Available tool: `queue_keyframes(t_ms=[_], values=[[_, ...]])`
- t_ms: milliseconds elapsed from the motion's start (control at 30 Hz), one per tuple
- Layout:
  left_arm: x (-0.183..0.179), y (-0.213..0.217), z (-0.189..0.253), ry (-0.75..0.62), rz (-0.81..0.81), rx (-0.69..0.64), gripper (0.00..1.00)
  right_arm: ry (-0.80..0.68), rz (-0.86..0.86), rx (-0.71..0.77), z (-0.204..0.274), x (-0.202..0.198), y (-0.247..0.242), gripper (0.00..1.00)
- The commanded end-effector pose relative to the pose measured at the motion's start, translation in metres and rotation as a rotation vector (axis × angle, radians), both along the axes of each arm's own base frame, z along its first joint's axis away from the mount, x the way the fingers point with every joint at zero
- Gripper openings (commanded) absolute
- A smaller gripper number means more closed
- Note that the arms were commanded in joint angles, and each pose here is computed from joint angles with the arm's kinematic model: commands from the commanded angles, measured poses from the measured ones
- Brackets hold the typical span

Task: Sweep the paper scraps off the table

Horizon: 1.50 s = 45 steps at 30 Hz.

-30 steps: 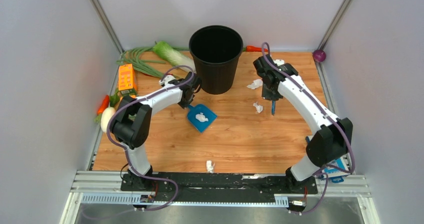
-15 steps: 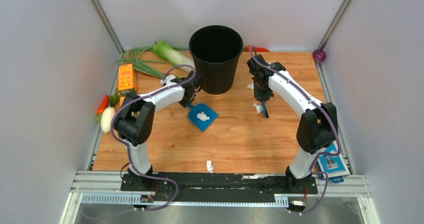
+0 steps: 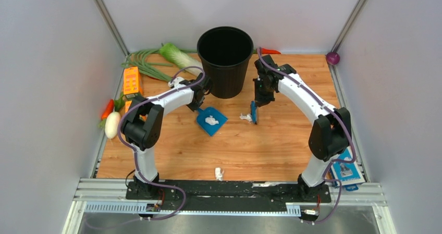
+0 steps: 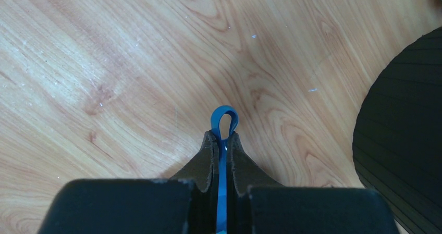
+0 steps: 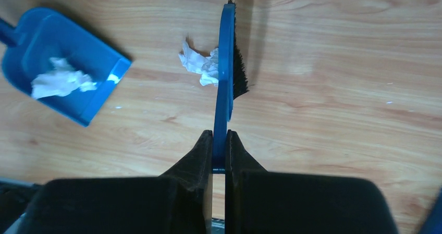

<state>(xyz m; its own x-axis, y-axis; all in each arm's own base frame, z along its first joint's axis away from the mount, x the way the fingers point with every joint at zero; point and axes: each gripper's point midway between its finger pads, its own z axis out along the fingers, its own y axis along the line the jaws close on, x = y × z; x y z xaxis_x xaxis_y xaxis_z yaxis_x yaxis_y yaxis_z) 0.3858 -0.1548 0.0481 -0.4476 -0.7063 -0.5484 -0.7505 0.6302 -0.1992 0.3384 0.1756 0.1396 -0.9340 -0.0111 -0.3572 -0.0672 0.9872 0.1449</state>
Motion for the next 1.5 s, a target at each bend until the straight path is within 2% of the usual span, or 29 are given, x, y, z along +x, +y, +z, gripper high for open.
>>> queue_keyframes(t_ms=[0, 233, 567, 767, 1000, 1167, 1467], values=[[0.001, 0.006, 0.0, 0.003, 0.022, 0.021, 0.0, 0.072, -0.023, 0.201, 0.01, -0.014, 0.052, 0.0], [-0.002, 0.016, 0.003, 0.012, 0.07, 0.059, 0.0, 0.09, 0.057, 0.295, 0.026, -0.023, 0.114, 0.0], [-0.001, 0.014, 0.004, 0.008, 0.08, 0.048, 0.0, 0.115, 0.042, 0.412, 0.048, -0.012, 0.146, 0.0], [-0.002, 0.015, 0.004, 0.007, 0.074, 0.049, 0.0, 0.108, 0.004, 0.427, 0.057, -0.015, 0.144, 0.0], [-0.011, 0.016, -0.005, 0.023, 0.063, 0.035, 0.0, 0.127, -0.035, 0.384, 0.046, -0.034, 0.124, 0.0], [-0.021, 0.014, -0.013, 0.045, 0.054, -0.007, 0.0, 0.113, -0.057, 0.379, 0.05, -0.041, 0.116, 0.0], [-0.037, 0.026, -0.018, 0.101, 0.04, 0.015, 0.0, 0.107, -0.066, 0.382, 0.056, -0.055, 0.106, 0.0]])
